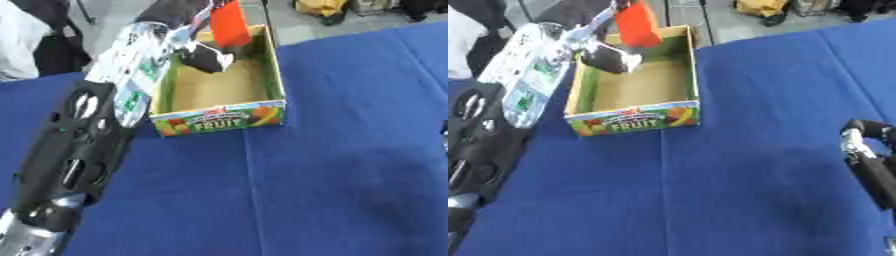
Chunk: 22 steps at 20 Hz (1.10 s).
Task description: Pick up objects on the table and place them in the box.
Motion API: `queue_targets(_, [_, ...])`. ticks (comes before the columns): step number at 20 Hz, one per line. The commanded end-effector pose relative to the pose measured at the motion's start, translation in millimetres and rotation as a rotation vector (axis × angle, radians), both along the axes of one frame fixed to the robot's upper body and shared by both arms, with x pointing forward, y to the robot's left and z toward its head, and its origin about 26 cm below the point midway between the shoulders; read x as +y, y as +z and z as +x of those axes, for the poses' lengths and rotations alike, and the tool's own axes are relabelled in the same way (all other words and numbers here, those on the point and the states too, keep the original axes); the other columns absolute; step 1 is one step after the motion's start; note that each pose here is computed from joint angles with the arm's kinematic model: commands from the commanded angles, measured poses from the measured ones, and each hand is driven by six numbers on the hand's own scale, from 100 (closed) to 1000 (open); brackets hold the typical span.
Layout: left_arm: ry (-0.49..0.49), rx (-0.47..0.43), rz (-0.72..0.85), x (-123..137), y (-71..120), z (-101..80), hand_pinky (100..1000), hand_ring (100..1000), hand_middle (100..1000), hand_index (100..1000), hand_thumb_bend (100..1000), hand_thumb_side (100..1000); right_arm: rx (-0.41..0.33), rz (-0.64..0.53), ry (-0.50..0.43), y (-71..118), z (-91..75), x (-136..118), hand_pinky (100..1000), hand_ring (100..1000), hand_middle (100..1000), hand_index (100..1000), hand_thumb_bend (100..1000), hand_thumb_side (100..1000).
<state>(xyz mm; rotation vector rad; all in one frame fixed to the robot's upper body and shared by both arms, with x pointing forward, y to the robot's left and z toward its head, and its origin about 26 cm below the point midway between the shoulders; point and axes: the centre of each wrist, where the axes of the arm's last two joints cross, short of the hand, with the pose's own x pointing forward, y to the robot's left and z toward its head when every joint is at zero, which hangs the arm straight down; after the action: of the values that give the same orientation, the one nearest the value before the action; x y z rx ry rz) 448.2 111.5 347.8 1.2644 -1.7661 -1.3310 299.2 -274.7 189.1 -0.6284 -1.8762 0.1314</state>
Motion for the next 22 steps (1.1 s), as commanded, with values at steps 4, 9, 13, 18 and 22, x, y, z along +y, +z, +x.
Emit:
queue_targets(4, [0.050,0.000,0.015,2,-5.9,16.6,112,345,427,646,100,227,-0.031,-0.015,0.020,9.6,-2.0,1,750,951,683,766,100,689])
queue_targets(9, [0.069,0.029,0.031,3,-17.7,24.1,131,355,441,656,100,229,-0.025,-0.013,0.025,8.6,-2.3,2,751,951,683,765,100,687])
queue_targets(13, [0.095,0.048,0.052,5,-23.3,27.8,193,387,467,688,100,230,-0.022,-0.012,0.027,8.1,-2.4,2,751,951,683,765,100,685])
queue_targets(18, [0.114,0.050,0.075,6,-24.6,29.0,355,506,580,810,100,199,-0.021,-0.010,0.026,7.9,-2.5,2,751,951,683,765,100,685])
queue_targets(22, [0.132,0.049,0.089,7,-24.6,29.4,576,807,857,1000,100,385,-0.020,-0.008,0.026,7.5,-2.6,2,751,951,682,764,100,684])
